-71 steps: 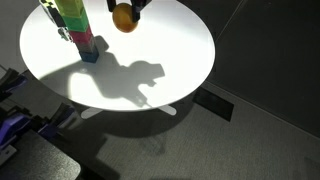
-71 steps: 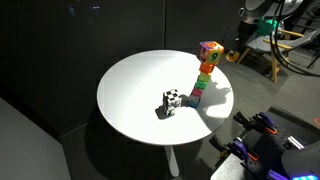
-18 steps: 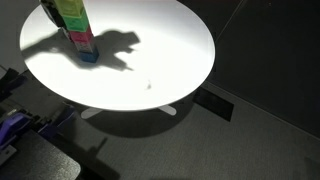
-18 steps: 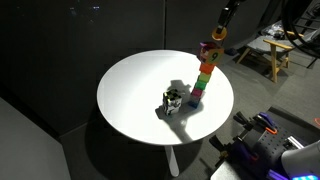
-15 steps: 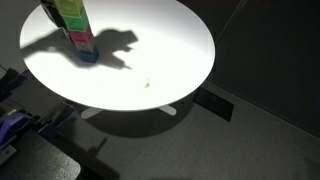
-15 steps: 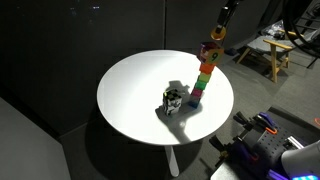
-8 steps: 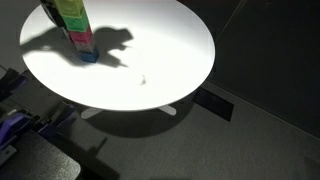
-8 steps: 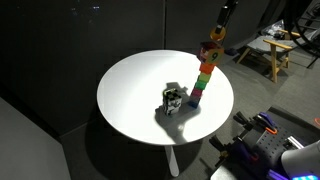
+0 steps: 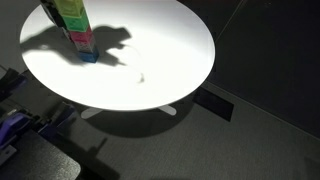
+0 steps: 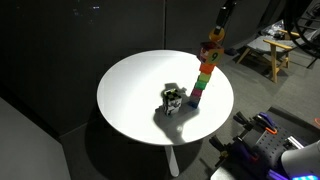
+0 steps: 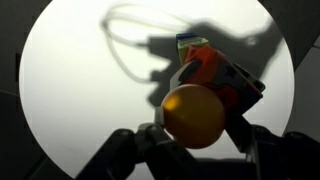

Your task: Put the yellow fruit on the stacked blocks

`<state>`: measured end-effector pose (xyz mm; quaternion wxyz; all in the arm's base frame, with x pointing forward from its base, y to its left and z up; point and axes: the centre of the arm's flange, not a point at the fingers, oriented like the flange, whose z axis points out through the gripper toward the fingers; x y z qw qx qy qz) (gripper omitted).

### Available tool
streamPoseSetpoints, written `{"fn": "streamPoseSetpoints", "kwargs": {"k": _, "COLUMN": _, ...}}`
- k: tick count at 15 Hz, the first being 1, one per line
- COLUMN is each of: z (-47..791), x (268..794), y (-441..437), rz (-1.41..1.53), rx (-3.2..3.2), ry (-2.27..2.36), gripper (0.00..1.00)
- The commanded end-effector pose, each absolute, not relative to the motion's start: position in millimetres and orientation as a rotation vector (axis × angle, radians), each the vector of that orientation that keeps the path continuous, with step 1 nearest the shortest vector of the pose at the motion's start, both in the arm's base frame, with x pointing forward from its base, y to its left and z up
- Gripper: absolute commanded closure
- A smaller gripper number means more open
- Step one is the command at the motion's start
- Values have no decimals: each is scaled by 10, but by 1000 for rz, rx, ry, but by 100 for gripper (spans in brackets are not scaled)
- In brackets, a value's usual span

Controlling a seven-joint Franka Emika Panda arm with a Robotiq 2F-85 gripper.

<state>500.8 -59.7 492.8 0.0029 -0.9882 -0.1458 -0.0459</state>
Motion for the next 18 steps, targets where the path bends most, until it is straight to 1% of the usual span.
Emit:
{"fn": "streamPoseSetpoints", "kwargs": {"k": 1, "z": 4928, "x": 5008, "y": -597, "rz": -144, "rx": -3099, "ry": -457, "gripper": 37}}
{"fn": "streamPoseSetpoints", "kwargs": {"k": 8, "z": 4927, "x": 5008, "y": -597, "rz": -144, "rx": -3099, "ry": -457, "gripper": 37}}
{"fn": "streamPoseSetpoints", "kwargs": {"k": 9, "z": 4927, "x": 5008, "y": -597, "rz": -144, "rx": -3099, "ry": -457, "gripper": 62}}
{"fn": "streamPoseSetpoints", "kwargs": {"k": 18, "z": 4961, "x": 4977, "y": -529, "rz": -134, "rx": -3085, "ry": -472, "gripper": 62}}
